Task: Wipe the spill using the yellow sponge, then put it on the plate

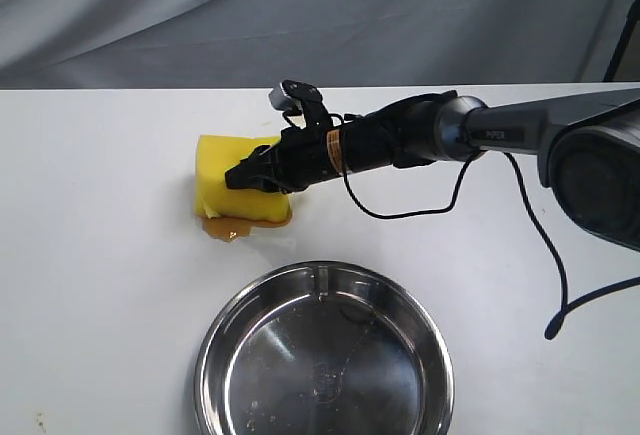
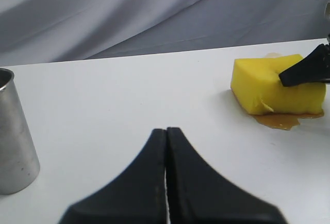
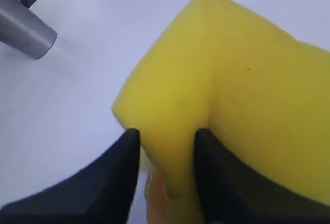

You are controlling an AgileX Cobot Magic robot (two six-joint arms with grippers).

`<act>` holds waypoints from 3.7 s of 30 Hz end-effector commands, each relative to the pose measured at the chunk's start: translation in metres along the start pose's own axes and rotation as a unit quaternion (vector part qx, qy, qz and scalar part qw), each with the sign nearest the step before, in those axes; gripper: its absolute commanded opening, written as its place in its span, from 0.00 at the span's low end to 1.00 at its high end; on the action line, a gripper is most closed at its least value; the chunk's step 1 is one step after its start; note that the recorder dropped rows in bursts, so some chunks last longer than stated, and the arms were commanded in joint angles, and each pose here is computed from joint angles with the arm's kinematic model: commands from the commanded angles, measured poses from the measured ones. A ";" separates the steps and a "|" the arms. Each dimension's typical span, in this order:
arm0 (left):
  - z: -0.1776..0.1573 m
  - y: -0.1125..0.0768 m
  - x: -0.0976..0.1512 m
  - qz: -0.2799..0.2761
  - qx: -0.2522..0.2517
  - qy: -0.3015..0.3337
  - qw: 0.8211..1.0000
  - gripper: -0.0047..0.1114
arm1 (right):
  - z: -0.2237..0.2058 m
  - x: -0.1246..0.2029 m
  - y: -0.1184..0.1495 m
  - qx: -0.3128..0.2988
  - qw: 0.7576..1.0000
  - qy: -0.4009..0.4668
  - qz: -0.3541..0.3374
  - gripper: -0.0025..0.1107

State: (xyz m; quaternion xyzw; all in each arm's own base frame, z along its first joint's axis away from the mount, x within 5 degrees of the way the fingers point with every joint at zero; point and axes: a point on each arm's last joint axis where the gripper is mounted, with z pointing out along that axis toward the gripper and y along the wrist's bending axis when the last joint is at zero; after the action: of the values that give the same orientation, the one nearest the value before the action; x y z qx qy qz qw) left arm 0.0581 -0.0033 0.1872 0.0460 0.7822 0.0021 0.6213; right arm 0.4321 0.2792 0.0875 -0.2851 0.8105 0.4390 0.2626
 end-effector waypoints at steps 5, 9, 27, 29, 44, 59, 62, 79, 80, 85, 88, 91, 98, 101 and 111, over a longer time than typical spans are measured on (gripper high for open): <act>0.000 -0.001 0.001 -0.004 0.003 -0.002 1.000 0.04 | -0.010 -0.006 0.010 0.007 0.997 0.019 -0.071 0.56; 0.000 -0.001 0.001 -0.004 0.003 -0.002 1.000 0.04 | -0.020 -0.021 0.022 0.006 0.995 0.003 -0.095 0.56; 0.000 -0.001 0.001 -0.004 0.003 -0.002 1.000 0.04 | -0.039 -0.052 0.025 0.110 0.990 -0.061 -0.056 0.53; 0.000 -0.001 0.001 -0.004 0.003 -0.002 1.000 0.04 | -0.040 -0.053 0.023 0.121 0.989 -0.066 -0.057 0.53; 0.000 -0.001 0.001 -0.004 0.003 -0.002 1.000 0.04 | -0.040 -0.016 -0.001 0.179 0.982 -0.024 -0.057 0.53; 0.000 -0.001 0.001 -0.004 0.003 -0.002 1.000 0.04 | -0.013 0.011 -0.010 0.165 0.986 0.004 -0.036 0.53; 0.000 -0.001 0.001 -0.004 0.003 -0.002 1.000 0.04 | -0.010 0.017 -0.013 0.159 0.986 0.014 -0.038 0.47; 0.000 -0.001 0.001 -0.004 0.003 -0.002 1.000 0.04 | -0.007 0.004 0.005 0.067 0.989 -0.054 -0.122 0.02; 0.000 -0.001 0.001 -0.004 0.003 -0.002 1.000 0.04 | -0.008 0.000 0.007 0.062 0.988 -0.071 -0.124 0.02; 0.000 -0.001 0.001 -0.004 0.003 -0.002 1.000 0.04 | -0.011 -0.011 0.009 0.072 0.980 -0.117 -0.141 0.02; 0.000 -0.001 0.001 -0.004 0.003 -0.002 1.000 0.04 | -0.012 -0.013 0.008 0.078 0.976 -0.124 -0.160 0.02; 0.000 -0.001 0.001 -0.004 0.003 -0.002 1.000 0.04 | -0.013 -0.014 0.008 0.083 0.971 -0.130 -0.182 0.02; 0.000 -0.001 0.001 -0.004 0.003 -0.002 1.000 0.04 | -0.015 -0.020 0.006 0.107 0.959 -0.156 -0.211 0.02; 0.000 -0.001 0.001 -0.004 0.003 -0.002 1.000 0.04 | -0.017 -0.024 0.002 0.135 0.951 -0.172 -0.217 0.02; 0.000 -0.001 0.001 -0.004 0.003 -0.002 1.000 0.04 | -0.021 -0.024 -0.012 0.222 0.921 -0.147 -0.284 0.02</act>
State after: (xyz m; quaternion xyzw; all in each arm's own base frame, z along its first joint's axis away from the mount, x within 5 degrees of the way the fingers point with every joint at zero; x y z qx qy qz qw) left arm 0.0581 -0.0033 0.1872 0.0460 0.7822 0.0021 0.6213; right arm 0.4522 0.2627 0.1028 -0.3647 0.7320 0.2076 0.5367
